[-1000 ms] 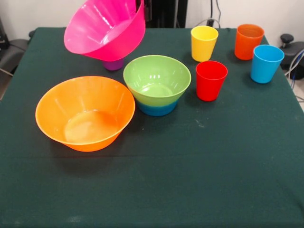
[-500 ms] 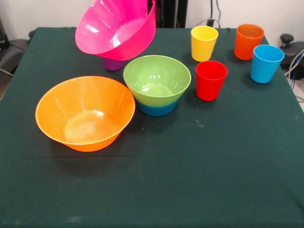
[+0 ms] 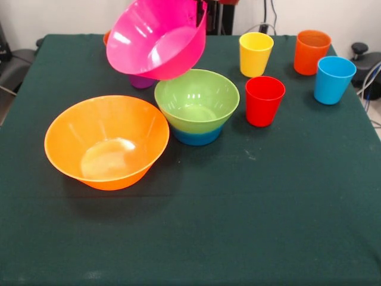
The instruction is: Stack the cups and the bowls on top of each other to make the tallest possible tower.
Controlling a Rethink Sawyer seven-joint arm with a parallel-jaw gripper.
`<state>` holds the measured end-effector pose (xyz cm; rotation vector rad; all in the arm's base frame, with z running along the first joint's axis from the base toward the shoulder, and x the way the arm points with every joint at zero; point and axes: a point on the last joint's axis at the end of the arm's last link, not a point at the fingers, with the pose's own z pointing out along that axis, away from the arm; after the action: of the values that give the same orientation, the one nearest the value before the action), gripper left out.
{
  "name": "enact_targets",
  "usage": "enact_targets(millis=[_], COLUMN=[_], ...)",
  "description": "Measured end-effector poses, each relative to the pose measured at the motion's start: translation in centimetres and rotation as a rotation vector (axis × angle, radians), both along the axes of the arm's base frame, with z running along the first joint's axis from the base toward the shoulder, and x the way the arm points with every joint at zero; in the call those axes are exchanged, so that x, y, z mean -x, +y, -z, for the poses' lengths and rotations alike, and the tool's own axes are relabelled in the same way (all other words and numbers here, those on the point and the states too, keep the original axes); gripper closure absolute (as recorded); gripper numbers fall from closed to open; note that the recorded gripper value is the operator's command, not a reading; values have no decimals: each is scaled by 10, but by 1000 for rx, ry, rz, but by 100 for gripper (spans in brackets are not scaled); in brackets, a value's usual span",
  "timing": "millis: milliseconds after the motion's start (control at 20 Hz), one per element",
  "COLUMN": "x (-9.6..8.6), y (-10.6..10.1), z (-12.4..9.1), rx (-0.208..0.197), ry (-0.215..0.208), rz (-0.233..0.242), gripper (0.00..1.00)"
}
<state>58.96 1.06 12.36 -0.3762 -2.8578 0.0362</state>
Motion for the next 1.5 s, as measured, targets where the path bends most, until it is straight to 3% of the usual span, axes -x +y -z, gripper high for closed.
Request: enact_targets(millis=[700, 1500], x=[-25, -36], y=[2, 12], z=[11, 24], rx=[24, 44], ry=[-19, -12], rz=[17, 41], gripper=[100, 100])
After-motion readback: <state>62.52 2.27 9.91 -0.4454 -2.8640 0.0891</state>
